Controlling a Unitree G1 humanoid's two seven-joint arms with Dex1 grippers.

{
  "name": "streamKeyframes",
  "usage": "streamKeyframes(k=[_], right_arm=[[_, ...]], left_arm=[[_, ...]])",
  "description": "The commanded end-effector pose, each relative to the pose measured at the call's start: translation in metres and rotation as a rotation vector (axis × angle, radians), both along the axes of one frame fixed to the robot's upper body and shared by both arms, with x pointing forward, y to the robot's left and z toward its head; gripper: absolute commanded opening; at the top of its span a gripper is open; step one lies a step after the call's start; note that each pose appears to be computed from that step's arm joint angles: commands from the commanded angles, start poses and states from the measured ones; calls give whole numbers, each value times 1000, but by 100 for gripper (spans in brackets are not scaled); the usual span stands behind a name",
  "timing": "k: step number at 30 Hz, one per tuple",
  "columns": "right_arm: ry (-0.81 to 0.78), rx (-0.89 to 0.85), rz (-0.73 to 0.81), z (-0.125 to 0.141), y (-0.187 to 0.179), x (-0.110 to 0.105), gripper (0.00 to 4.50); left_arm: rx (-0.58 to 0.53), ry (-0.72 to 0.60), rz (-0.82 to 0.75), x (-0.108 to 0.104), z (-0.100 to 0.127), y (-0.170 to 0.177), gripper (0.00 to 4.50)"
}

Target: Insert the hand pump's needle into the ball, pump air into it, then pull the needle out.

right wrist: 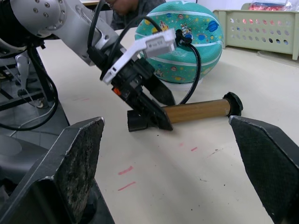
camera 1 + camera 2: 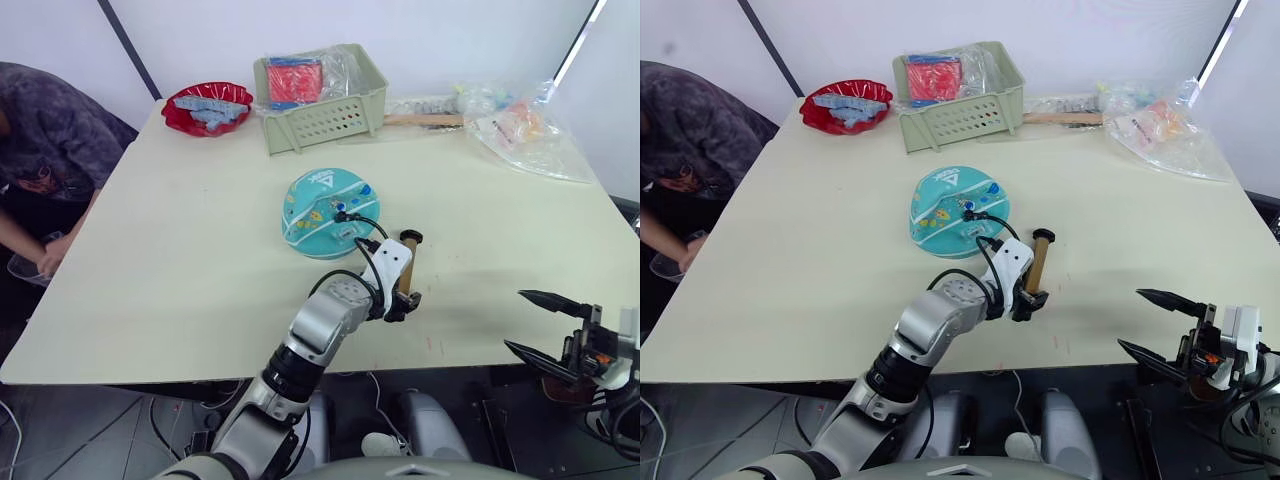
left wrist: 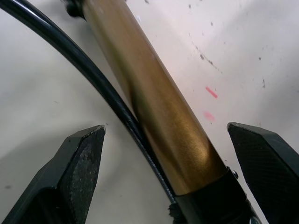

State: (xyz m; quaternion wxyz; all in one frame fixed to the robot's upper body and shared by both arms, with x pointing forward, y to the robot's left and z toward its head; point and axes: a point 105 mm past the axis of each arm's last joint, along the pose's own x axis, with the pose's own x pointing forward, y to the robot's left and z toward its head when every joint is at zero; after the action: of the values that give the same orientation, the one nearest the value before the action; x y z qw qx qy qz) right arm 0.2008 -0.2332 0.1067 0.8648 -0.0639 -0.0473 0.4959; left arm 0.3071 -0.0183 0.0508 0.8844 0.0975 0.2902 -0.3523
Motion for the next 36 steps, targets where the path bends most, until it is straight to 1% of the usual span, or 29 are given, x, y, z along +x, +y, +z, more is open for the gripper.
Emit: streamKeyframes(k=[1, 5, 6, 8, 9, 10, 11, 13, 14, 19, 22, 25, 26, 29, 36], right_arm=[[-38, -4, -3, 5, 0, 1, 450], [-43, -5, -3, 5, 1, 2, 450], [-43, -4, -3, 4, 1, 2, 450], [-43, -4, -2, 3, 2, 3, 450], [-44, -3, -1, 3, 2, 3, 450], [-45, -2, -1, 3, 3, 4, 450], [-46, -1, 0, 3, 3, 4, 450], [-48, -1, 0, 2, 3, 4, 450], [-48, -1, 1, 2, 3, 5, 450], [-53, 1, 9, 3, 5, 7, 450], [-63, 13, 21, 6, 10, 10, 450], [-73, 39, 17, 10, 13, 15, 450], [-75, 49, 14, 11, 15, 16, 450], [-73, 88, -10, 16, 18, 23, 450], [-9, 187, -68, 24, 30, 34, 450]], left_arm=[[2, -44, -12, 3, 9, -8, 443], [9, -43, 0, 4, 9, -6, 443], [10, -42, 2, 3, 9, -6, 419], [18, -44, 6, 3, 9, -3, 365], [23, -45, 6, 2, 8, -2, 315], [25, -45, 7, 2, 8, -1, 285], [31, -45, 8, 1, 8, 1, 227], [42, -47, 11, 0, 7, 5, 139], [45, -48, 12, 0, 6, 6, 110], [50, -50, 8, -4, 6, 15, 110], [22, -66, -3, -5, 10, 19, 110], [-40, -97, -59, -9, 19, 21, 110], [-52, -129, -94, -10, 23, 21, 110], [-78, -159, -154, -15, 26, 24, 110], [-162, -203, -276, -27, 28, 31, 110]])
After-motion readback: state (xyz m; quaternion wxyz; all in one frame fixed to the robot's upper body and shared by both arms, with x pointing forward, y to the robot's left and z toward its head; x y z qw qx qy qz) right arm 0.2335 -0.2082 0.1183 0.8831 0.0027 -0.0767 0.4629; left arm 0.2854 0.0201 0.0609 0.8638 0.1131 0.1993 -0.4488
